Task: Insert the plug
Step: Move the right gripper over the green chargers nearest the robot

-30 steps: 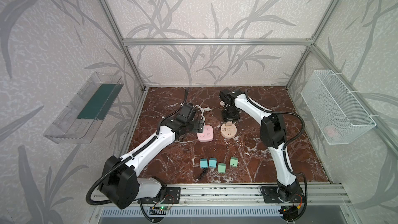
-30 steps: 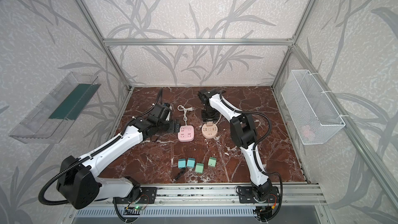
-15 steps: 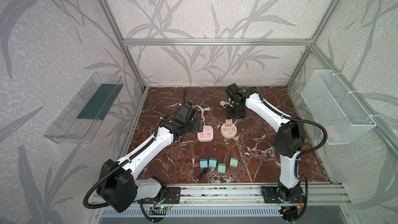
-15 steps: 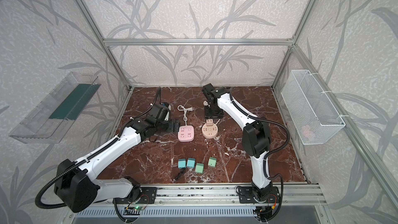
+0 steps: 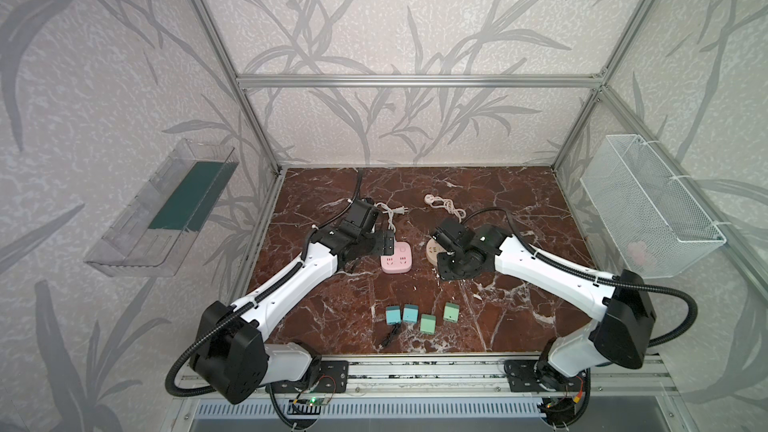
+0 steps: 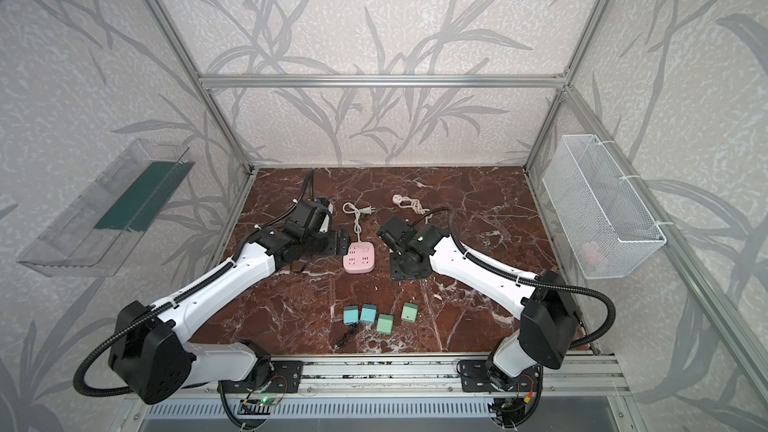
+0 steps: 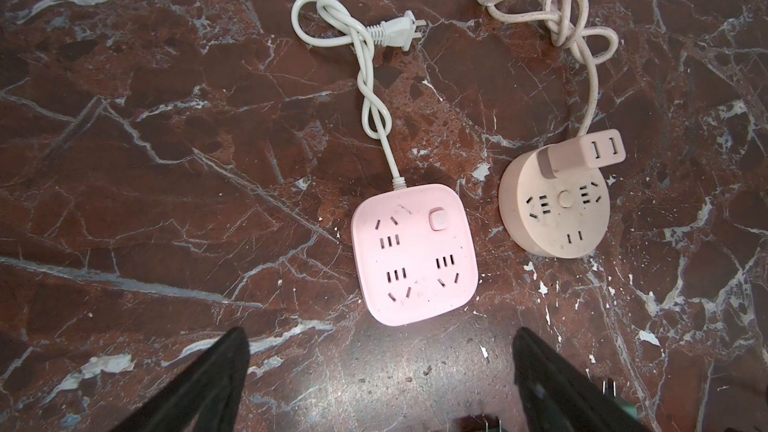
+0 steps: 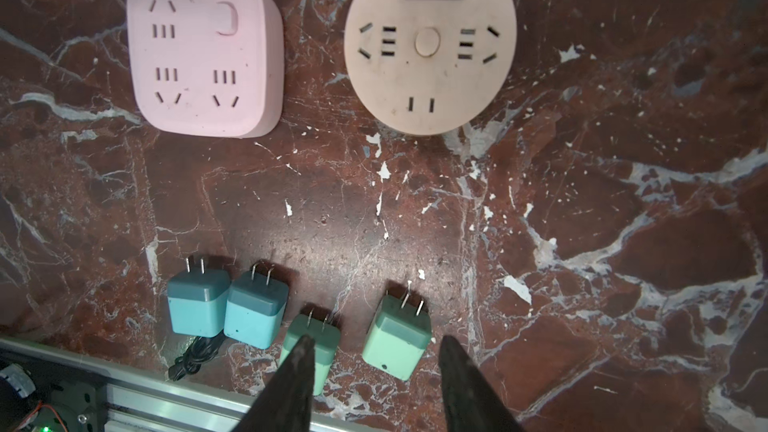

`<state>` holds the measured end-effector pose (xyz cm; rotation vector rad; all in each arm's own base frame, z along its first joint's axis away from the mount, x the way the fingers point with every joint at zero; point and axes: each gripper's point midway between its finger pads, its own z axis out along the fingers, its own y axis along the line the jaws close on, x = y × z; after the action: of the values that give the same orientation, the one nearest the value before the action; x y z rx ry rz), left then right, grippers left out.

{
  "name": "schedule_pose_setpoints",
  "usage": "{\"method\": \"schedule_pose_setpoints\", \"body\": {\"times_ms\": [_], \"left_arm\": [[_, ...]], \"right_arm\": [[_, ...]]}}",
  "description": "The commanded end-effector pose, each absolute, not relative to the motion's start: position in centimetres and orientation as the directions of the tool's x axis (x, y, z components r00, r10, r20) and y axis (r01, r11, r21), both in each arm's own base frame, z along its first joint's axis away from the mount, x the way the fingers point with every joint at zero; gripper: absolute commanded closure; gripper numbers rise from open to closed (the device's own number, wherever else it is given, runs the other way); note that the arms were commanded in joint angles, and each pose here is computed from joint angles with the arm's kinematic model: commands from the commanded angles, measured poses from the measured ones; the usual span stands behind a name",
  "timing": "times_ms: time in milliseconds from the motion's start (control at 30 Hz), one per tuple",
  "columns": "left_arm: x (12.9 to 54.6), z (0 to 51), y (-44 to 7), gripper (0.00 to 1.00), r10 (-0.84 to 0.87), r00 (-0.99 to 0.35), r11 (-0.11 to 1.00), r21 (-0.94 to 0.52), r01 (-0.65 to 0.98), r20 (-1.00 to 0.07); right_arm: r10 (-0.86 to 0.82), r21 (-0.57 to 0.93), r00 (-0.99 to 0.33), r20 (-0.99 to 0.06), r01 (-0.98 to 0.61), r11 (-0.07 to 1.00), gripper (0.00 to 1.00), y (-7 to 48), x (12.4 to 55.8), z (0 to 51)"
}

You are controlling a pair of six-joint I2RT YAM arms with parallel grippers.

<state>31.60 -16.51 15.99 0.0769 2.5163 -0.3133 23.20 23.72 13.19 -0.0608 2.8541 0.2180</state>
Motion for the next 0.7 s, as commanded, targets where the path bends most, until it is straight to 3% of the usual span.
{"method": "schedule_pose_setpoints", "body": {"times_ms": [0, 267, 667], "left_arm": [[31.6, 16.5, -17.0, 0.03, -0.018, -0.819, 0.966, -0.223, 0.135, -0.574], [31.6, 16.6, -16.9, 0.03, -0.018, -0.820, 0.966, -0.221, 0.133, -0.572], [31.7, 16.1, -17.5, 0.03, -0.013, -0.831, 0.961, -0.236, 0.142, -0.556]], "right_arm": [[0.118, 0.159, -0.948, -0.296, 0.072, 0.985, 0.51, 22.2, 23.2, 13.2], [0.166, 0.146, -0.958, -0.234, 0.134, 0.980, 0.53, 21.3, 21.1, 10.4], [0.090, 0.141, -0.988, -0.127, 0.072, 0.987, 0.55, 22.3, 19.4, 8.5]]}}
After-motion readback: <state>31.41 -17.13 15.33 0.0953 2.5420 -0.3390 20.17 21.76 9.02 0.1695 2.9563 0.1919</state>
